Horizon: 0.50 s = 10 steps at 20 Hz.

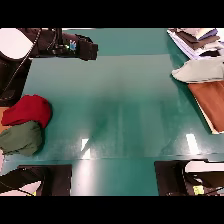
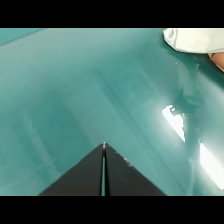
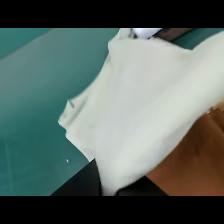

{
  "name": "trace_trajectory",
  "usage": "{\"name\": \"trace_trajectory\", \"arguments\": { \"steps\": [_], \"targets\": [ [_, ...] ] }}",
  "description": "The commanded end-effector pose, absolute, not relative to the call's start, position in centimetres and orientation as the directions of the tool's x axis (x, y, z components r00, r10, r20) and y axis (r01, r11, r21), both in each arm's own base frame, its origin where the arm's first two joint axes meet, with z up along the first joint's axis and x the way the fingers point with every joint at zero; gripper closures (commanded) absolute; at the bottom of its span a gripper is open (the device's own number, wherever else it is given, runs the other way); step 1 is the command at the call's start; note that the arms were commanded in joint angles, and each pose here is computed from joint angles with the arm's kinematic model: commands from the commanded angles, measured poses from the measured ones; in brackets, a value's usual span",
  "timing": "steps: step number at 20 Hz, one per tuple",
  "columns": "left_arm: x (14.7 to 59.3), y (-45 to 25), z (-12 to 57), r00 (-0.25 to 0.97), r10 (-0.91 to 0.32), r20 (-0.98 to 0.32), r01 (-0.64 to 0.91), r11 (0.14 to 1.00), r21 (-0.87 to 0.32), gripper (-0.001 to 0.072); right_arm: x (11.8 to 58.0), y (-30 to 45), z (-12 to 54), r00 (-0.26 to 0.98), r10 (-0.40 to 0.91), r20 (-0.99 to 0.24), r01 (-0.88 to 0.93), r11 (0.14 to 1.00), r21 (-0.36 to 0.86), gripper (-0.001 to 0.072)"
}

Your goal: Fold the shirts.

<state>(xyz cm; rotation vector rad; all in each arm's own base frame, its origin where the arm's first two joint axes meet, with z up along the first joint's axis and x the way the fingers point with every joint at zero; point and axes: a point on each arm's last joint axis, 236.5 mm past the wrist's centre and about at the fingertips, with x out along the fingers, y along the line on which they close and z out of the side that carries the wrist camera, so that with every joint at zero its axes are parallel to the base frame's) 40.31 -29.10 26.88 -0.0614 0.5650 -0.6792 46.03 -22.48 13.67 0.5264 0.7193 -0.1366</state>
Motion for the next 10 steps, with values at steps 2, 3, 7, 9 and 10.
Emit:
{"name": "trace_trajectory", "arguments": {
  "steps": [2, 3, 7, 9, 10],
  "targets": [
    [40.2, -29.2, 26.8, 0.631, -0.612, -0.477, 0.573, 0.782, -0.246, 0.0684, 46.4, -23.6, 18.9, 0.819, 0.022, -0.573, 0.28, 0.857, 0.433, 0.0694],
    [40.1, -29.1, 26.7, 0.628, -0.612, -0.481, 0.573, 0.782, -0.246, 0.0684, 46.5, -23.6, 20.5, 0.831, 0.015, -0.555, 0.267, 0.866, 0.423, 0.0694],
    [40.0, -29.1, 26.6, 0.624, -0.611, -0.487, 0.573, 0.782, -0.246, 0.0684, 45.2, -23.5, 22.5, 0.826, 0.028, -0.563, 0.254, 0.873, 0.416, 0.0693],
    [40.0, -29.1, 26.6, 0.624, -0.611, -0.487, 0.573, 0.782, -0.246, 0.0684, 44.0, -24.0, 22.2, 0.806, 0.014, -0.592, 0.284, 0.868, 0.407, 0.0694],
    [40.0, -29.1, 26.6, 0.624, -0.611, -0.488, 0.573, 0.782, -0.246, 0.0684, 43.1, -24.6, 22.1, 0.786, -0.024, -0.618, 0.316, 0.874, 0.368, 0.0694]
  ]
}}
